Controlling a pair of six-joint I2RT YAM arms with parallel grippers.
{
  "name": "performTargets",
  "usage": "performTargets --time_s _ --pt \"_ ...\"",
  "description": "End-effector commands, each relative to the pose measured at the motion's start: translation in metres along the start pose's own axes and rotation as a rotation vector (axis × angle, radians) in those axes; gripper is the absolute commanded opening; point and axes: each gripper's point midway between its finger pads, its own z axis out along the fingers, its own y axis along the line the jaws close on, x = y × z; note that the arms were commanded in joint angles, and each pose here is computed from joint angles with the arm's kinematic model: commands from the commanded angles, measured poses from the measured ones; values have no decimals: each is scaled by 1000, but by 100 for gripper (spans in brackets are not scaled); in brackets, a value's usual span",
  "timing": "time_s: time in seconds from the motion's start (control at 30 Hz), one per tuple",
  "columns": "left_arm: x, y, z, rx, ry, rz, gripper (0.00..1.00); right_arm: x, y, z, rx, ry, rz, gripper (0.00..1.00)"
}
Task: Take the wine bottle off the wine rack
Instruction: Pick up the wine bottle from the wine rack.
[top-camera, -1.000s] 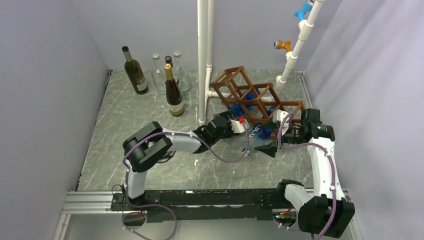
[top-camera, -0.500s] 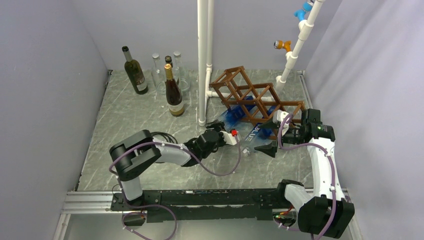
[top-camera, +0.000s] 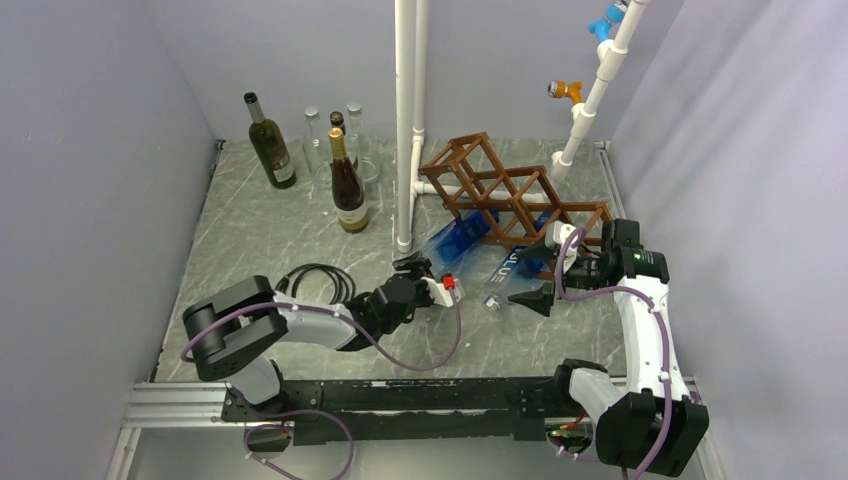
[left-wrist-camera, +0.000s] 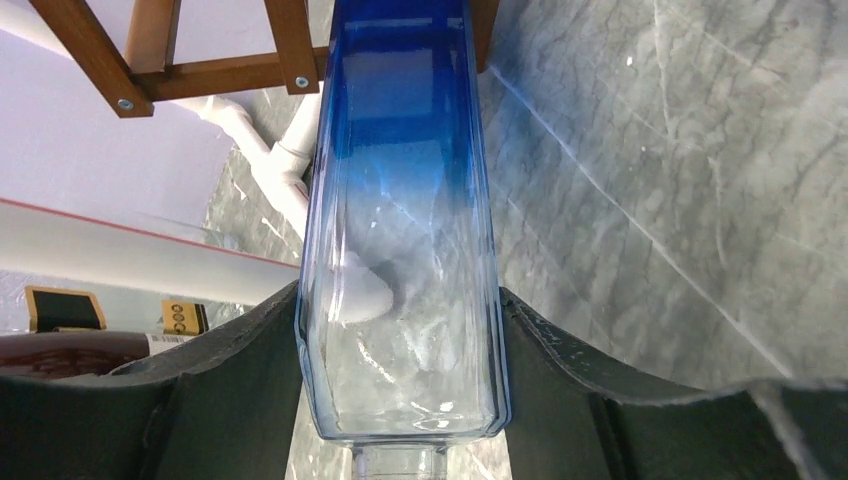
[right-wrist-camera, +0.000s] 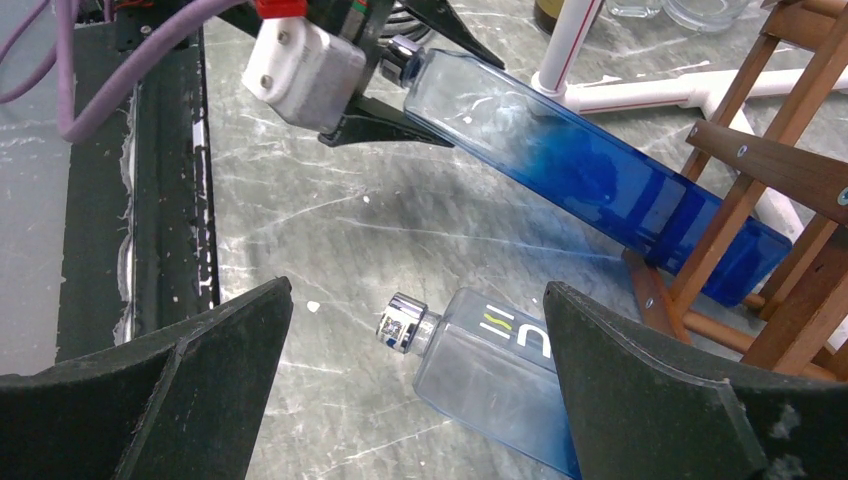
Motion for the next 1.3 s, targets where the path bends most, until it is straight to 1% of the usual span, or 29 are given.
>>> performTargets --time_s 0.0,0.63,1.07,1.27 --pt "-35 28 -17 -95 -113 -71 0 -8 0 0 -1 -42 -52 100" --pt "-8 18 -66 -16 -31 -196 0 -4 1 4 -31 -45 -55 100" --pt "2 22 -92 6 -5 -272 0 2 8 10 -113 -5 -53 100" --pt "2 21 -103 47 9 -303 0 1 9 21 -181 64 -99 100"
